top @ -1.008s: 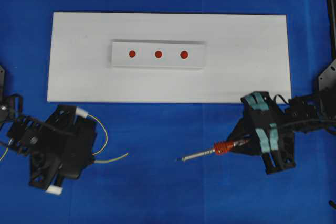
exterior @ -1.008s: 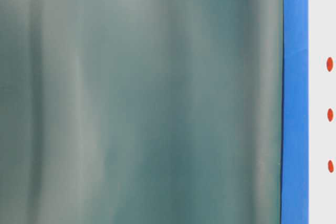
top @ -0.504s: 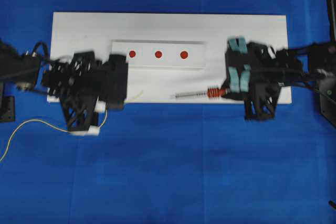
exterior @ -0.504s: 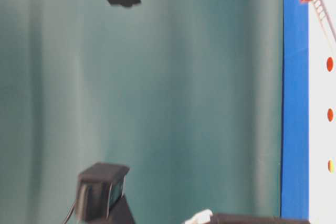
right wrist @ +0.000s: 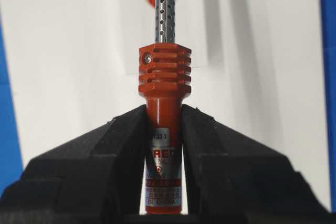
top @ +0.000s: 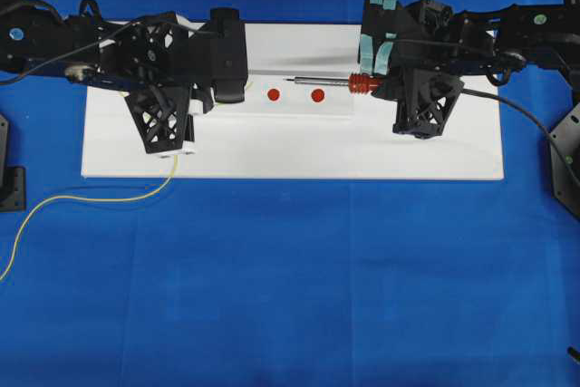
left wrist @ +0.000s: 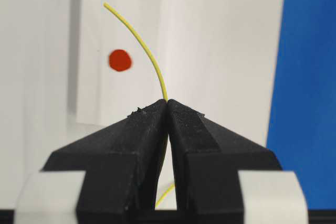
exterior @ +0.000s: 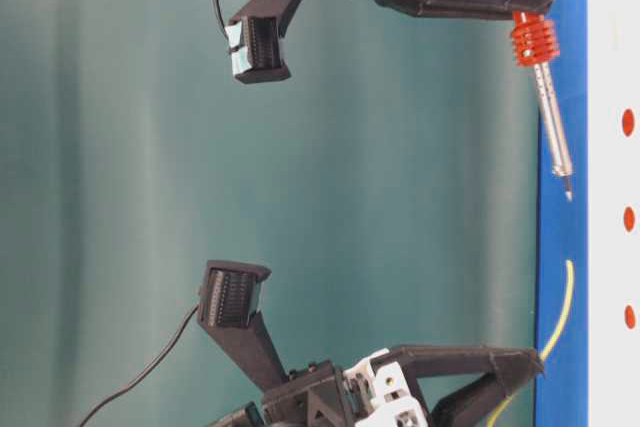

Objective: Touch the tip of the soldering iron to the tip of the solder at the mark.
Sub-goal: 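Carry solder and iron up to the red dots on the strip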

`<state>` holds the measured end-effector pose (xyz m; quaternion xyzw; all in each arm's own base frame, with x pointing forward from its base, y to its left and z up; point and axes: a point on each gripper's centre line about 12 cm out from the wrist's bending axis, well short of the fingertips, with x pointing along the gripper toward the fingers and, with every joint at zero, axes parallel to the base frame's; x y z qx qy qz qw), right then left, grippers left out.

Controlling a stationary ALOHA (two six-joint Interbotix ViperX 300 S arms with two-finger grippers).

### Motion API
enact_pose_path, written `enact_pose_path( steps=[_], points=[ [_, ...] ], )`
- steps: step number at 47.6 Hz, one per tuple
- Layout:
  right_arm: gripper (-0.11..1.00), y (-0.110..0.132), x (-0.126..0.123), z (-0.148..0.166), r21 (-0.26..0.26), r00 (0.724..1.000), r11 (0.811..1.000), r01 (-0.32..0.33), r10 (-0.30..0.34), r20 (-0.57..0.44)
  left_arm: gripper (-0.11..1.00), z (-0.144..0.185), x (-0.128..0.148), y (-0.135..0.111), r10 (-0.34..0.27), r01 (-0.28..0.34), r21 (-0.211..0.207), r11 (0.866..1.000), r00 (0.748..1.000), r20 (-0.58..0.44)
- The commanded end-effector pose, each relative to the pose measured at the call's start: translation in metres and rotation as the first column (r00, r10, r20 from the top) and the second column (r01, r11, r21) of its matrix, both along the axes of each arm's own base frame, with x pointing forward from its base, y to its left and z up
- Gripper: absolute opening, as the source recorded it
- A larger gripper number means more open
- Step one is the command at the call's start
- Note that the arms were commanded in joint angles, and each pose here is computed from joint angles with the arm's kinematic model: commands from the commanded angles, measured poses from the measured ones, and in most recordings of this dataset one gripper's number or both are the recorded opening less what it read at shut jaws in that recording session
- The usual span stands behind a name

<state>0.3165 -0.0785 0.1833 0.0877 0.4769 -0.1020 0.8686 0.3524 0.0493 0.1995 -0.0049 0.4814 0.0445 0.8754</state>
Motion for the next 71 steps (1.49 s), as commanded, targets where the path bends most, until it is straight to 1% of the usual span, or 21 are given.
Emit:
enact_pose_path(
  steps=[1,22,32,42,46,56,71],
  points=[
    [0.06,-0.002,0.005,0.011,-0.012,0.999,1.0,-0.001,0.001,0.033,0.02,0.012,0.005,0.002,0.001,-0.001,0.007,1.0,0.999,0.036],
    [0.06,-0.001,0.004,0.011,-0.002,1.0,1.0,0.006,-0.006,0.021,0.02,0.009,0.0,0.0,0.01,-0.01,-0.005,1.0,1.0,0.005],
    [0.06,-0.001,0.007,0.012,0.001,1.0,1.0,0.01,-0.01,0.025,0.02,0.004,-0.01,-0.001,0.013,-0.014,-0.01,1.0,1.0,-0.019],
    [0.06,-0.003,0.013,0.012,0.001,1.0,1.0,0.01,-0.01,0.026,0.02,0.001,-0.024,-0.003,0.036,-0.037,-0.026,0.999,0.999,-0.029],
    [0.06,-0.003,0.016,0.013,-0.002,1.0,1.0,0.005,-0.005,0.027,0.02,-0.001,-0.027,-0.005,0.036,-0.037,-0.028,0.999,0.999,-0.035],
    [0.06,-0.002,0.017,0.012,0.001,1.0,1.0,0.005,-0.005,0.026,0.02,-0.002,-0.025,-0.01,0.021,-0.021,-0.026,0.999,1.0,-0.019],
    [0.06,0.0,0.018,0.012,0.001,1.0,1.0,-0.002,0.002,0.026,0.02,-0.021,-0.021,-0.009,0.016,-0.017,-0.023,1.0,0.999,-0.031]
  ],
)
